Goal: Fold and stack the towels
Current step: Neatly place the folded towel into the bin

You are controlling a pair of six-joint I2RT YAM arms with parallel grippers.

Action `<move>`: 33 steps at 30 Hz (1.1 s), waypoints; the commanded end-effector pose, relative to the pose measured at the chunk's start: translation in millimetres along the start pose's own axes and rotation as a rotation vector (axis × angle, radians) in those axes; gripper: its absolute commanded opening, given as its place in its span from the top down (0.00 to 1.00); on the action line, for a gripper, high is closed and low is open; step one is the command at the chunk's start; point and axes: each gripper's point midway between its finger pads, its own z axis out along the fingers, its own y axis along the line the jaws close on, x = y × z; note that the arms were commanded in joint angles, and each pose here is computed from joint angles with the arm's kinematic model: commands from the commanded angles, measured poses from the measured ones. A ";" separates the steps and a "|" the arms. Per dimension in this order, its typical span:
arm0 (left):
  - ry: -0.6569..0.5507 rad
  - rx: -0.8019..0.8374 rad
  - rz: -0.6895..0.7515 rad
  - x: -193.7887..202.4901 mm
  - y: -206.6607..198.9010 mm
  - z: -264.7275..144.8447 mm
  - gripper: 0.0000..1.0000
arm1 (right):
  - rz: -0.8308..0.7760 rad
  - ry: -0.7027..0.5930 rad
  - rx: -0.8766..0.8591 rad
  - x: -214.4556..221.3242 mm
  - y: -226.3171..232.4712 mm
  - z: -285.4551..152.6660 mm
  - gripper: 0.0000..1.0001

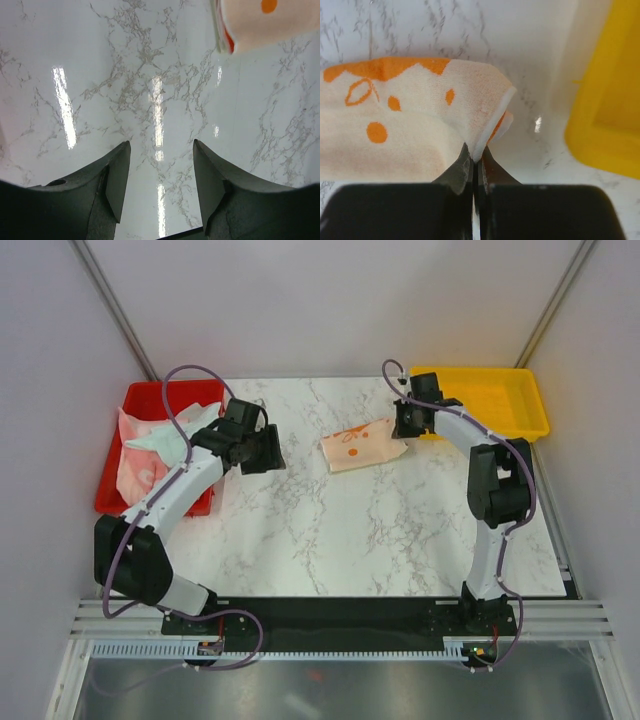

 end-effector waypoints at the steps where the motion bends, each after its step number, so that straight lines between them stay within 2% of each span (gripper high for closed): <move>1: 0.005 0.034 0.053 -0.3 -4.7 -1.6 0.40 | -0.074 -0.038 -0.023 -44.9 -5.4 -11.9 1.00; 7: 0.025 0.043 0.066 2.3 -5.8 3.3 0.40 | -0.106 -0.053 0.029 -78.3 -27.1 -27.0 1.00; 12: 0.027 0.040 0.078 0.5 -5.8 5.8 0.39 | -0.075 -0.072 0.088 -102.2 -70.7 -31.8 1.00; 21: 0.042 0.035 0.080 2.8 -4.6 10.7 0.39 | -0.005 -0.117 0.163 -122.7 -155.1 -51.3 1.00; 33: 0.044 0.040 0.086 0.8 -6.2 11.9 0.37 | 0.021 -0.163 0.220 -135.5 -225.2 -53.7 1.00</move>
